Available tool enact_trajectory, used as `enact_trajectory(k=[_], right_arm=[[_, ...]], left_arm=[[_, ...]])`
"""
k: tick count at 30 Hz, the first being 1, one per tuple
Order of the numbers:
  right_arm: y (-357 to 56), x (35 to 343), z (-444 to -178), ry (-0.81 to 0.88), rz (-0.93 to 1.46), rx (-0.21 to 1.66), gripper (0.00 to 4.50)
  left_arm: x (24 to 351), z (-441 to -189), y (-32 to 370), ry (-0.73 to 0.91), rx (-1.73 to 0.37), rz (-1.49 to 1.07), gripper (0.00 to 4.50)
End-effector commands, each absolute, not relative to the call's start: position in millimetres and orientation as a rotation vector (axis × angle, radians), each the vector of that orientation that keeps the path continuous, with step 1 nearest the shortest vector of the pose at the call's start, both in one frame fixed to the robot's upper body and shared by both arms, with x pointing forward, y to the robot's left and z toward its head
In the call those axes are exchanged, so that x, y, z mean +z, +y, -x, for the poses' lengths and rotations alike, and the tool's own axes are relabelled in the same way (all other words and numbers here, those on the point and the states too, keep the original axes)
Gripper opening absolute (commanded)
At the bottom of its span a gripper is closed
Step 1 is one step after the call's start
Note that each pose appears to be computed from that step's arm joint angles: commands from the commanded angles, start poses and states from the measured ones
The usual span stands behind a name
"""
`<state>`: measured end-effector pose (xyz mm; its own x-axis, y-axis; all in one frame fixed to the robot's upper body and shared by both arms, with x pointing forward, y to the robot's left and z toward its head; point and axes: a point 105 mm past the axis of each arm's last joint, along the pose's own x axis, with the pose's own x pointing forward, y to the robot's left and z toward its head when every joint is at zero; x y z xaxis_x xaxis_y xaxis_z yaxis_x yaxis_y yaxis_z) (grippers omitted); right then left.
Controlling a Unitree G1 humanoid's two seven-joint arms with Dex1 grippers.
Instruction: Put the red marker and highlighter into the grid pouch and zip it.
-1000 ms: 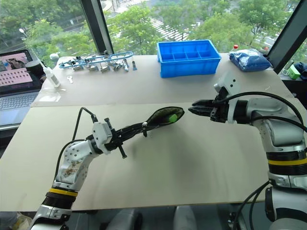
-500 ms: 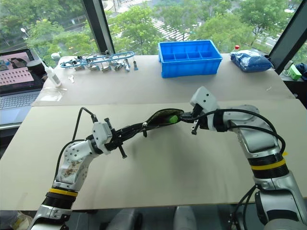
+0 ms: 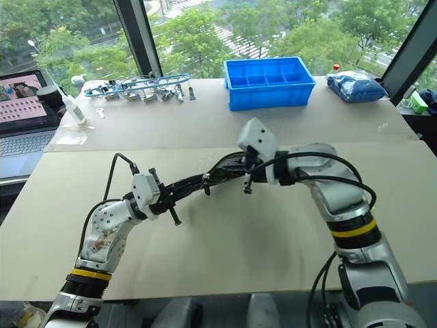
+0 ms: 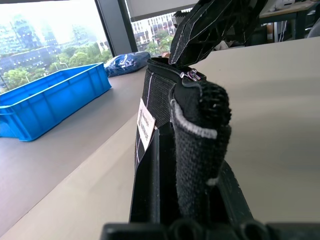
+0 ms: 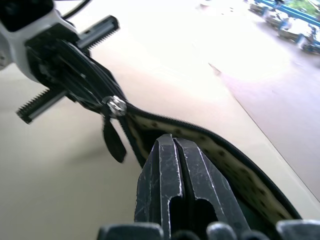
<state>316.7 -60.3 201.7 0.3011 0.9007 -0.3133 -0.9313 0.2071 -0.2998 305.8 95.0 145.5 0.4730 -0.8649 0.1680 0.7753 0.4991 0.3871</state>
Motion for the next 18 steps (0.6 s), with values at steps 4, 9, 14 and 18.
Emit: enact_trajectory(k=[4,9,14,18], right_arm=[[-68,215,-323,0.045,0.516,1.239,0.01],[-112,260,-343,-0.010,0.256,1.076,0.59],[-143,231,-328,0.114,0.252,1.051,2.13],[-161,212,-310,0.219,0.154,1.074,3.50]], left_arm=[[158,-304,94,-0.417,-1.010,-0.276,0.01],[156,-302,97,-0.411,-1.001,-0.279,0.01],[156,-303,97,-0.410,-1.001,-0.278,0.01],[156,-304,95,-0.411,-1.008,-0.277,0.01]])
